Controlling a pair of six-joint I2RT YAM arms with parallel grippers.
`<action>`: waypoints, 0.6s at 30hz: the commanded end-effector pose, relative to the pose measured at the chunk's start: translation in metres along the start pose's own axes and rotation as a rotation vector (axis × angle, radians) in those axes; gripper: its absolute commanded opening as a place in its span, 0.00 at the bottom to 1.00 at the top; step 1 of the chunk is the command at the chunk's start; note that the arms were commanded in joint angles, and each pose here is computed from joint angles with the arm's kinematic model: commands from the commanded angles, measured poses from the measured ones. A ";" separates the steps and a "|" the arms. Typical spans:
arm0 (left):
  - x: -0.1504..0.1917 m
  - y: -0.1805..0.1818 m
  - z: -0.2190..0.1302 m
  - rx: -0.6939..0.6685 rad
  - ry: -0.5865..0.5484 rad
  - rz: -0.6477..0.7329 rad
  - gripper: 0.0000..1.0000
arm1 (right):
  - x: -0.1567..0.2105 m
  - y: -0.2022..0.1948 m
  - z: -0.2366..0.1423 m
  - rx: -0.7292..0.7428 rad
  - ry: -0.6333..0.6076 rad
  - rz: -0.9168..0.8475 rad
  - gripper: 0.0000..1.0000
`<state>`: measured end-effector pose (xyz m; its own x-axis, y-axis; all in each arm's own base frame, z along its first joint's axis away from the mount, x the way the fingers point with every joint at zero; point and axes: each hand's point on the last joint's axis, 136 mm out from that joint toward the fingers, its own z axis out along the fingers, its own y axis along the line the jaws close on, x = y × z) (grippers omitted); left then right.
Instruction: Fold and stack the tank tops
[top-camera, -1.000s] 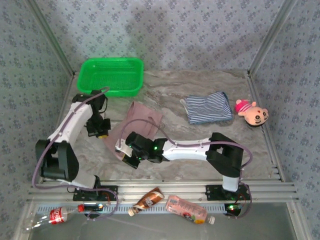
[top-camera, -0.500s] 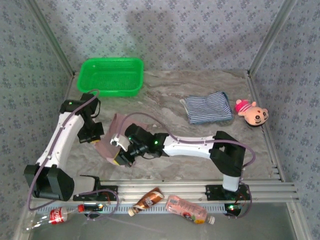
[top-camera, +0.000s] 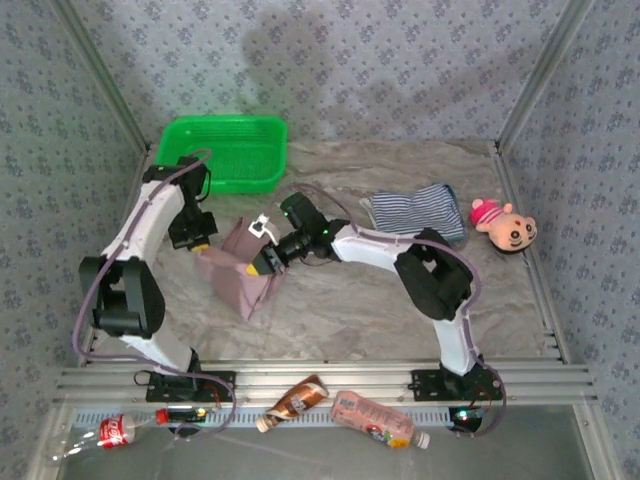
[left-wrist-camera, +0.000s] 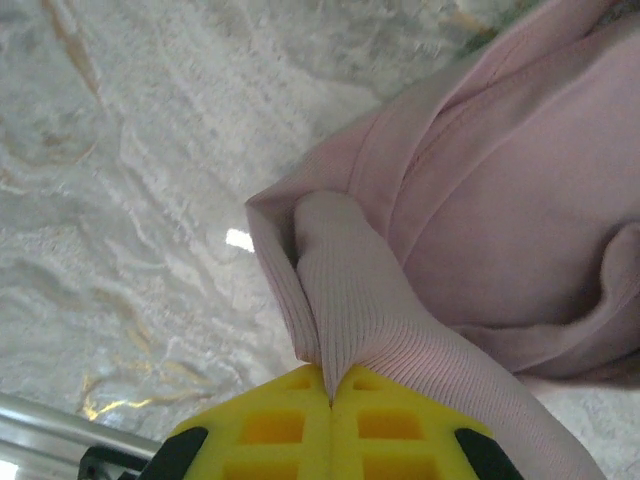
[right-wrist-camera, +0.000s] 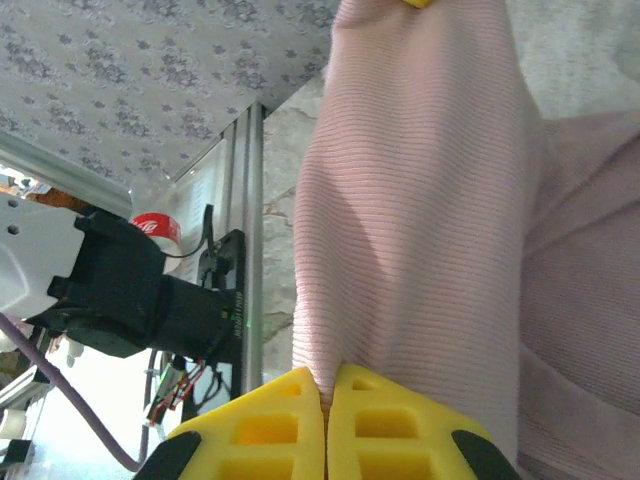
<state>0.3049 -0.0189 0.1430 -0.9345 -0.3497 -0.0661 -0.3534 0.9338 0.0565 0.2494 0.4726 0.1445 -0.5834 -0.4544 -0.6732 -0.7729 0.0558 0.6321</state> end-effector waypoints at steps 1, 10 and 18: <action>-0.029 -0.014 0.004 0.032 -0.041 -0.019 0.00 | -0.004 -0.017 -0.008 -0.055 0.012 -0.013 0.02; -0.074 -0.048 0.042 0.054 -0.017 -0.003 0.05 | 0.000 -0.098 -0.025 0.151 0.000 0.011 0.11; -0.107 -0.068 0.041 0.085 -0.087 -0.011 0.34 | -0.009 -0.167 -0.051 0.519 -0.036 -0.041 0.30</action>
<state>0.4123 -0.0379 0.0913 -0.9291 -0.3589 -0.0889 -0.3601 0.9329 -0.0031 0.3634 0.4358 0.0742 -0.5841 -0.4273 -0.6901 -0.8107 0.3487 0.4702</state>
